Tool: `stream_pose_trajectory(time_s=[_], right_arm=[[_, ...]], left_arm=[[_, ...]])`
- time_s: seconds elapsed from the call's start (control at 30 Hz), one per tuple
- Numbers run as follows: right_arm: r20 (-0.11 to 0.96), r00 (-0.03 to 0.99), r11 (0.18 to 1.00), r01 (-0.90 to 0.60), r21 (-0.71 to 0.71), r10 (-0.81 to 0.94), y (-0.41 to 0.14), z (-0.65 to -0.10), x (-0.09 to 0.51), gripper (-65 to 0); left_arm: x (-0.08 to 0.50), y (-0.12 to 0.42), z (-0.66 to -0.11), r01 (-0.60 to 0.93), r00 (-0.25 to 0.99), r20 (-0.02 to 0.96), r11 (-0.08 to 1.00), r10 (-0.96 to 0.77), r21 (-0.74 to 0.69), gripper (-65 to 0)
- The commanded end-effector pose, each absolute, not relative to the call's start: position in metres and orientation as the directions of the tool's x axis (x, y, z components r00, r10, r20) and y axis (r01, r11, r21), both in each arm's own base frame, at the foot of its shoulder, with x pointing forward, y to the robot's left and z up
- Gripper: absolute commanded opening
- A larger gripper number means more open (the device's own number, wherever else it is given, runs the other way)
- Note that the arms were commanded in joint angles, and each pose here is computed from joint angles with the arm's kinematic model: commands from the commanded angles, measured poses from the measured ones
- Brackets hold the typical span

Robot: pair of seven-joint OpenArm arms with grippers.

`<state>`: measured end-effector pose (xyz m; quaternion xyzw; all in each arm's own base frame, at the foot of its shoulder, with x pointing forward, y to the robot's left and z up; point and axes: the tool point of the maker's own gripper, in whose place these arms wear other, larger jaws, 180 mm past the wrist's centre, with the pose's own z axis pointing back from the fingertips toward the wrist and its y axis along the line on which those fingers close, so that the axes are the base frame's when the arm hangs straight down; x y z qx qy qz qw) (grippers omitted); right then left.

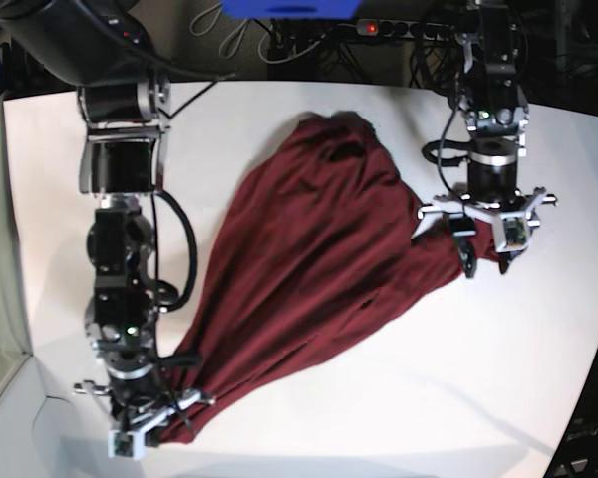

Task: Layout the t-shirt on the table in an organized manner, then fold the t-shirt properly
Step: 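Grasp a shirt edge with the right gripper and pull it outward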

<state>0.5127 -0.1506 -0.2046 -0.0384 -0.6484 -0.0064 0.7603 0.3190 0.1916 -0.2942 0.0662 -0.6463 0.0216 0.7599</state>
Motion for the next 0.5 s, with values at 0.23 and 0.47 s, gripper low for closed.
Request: stream_pose_trajectory(time_s=[0.23, 0.47], right_arm=[[0.981, 0.195, 0.984, 0.175, -0.03, -0.005, -0.21, -0.212, 0.533, -65.0], [0.952, 0.305, 0.98, 0.189, -0.058, -0.002, -0.225, -0.256, 0.524, -39.8]], left_arm=[[0.321, 0.182, -0.285, -0.124, 0.12, 0.993, 0.992, -0.024, 0.039, -37.1], [0.317, 0.157, -0.297, -0.084, 0.148, 0.989, 0.996, 0.014, -0.002, -37.0]])
